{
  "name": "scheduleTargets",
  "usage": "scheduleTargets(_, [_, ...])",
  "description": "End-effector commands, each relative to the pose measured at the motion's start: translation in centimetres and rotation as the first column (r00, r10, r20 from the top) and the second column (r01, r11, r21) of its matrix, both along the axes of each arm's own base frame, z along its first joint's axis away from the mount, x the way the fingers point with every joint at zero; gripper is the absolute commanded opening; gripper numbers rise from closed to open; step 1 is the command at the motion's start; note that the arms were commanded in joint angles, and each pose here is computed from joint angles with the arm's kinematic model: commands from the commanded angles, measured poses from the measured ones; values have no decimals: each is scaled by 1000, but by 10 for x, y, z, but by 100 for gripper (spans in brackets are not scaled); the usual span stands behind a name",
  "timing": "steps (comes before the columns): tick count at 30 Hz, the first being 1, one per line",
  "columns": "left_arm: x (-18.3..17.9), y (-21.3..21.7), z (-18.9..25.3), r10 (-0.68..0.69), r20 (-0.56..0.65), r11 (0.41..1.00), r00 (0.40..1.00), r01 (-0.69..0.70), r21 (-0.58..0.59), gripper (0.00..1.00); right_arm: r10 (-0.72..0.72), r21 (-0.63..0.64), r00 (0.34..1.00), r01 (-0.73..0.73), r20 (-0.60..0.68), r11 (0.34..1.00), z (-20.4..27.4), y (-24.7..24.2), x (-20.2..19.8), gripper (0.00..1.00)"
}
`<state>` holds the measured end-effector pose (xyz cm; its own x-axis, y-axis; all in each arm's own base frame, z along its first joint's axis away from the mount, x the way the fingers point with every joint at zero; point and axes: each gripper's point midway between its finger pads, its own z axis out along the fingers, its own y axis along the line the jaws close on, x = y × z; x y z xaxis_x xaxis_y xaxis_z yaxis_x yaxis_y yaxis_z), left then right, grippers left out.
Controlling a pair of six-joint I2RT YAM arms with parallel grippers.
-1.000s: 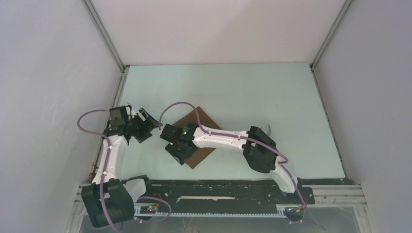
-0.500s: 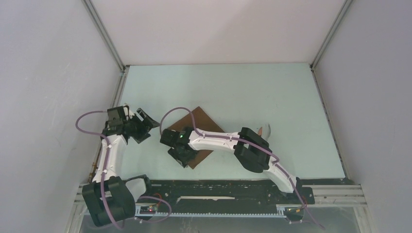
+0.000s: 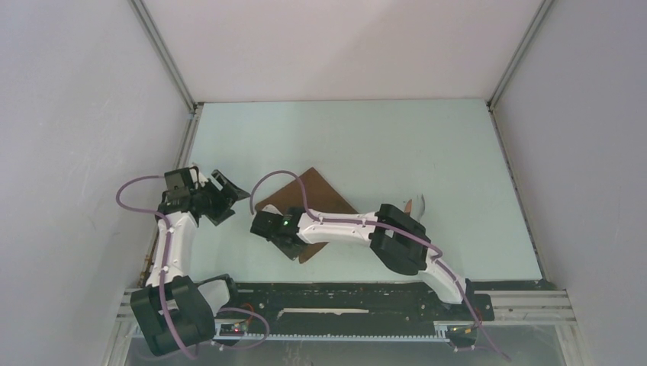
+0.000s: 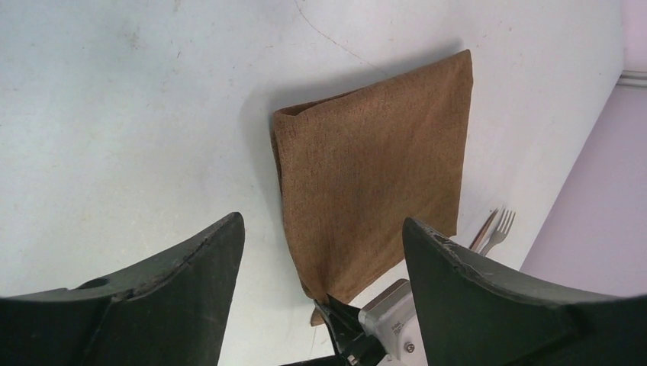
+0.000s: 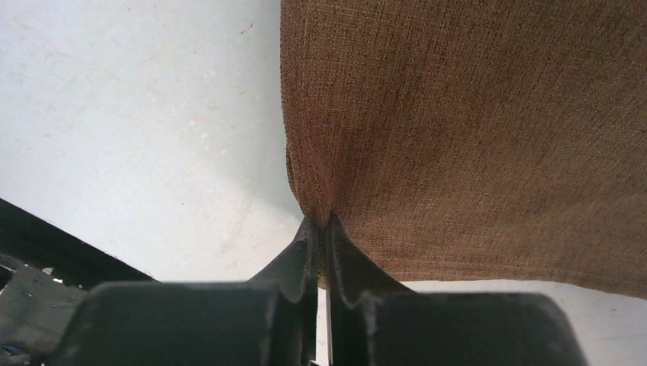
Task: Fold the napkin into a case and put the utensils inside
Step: Pick up the lower triangle-folded napkin from the center of the board.
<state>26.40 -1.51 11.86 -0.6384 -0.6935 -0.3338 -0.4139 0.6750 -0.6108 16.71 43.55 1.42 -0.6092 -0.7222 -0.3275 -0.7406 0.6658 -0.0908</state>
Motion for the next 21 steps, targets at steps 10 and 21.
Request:
scheduleTargets(10, [-3, -45, -48, 42, -14, 938, 999, -44, -343, 90, 55, 496, 922, 156, -384, 854, 58, -4, -4, 0])
scheduleTargets(21, [-7, -62, -72, 59, -58, 944, 997, -75, -323, 83, 85, 633, 855, 308, -512, 710, 77, -25, 19, 0])
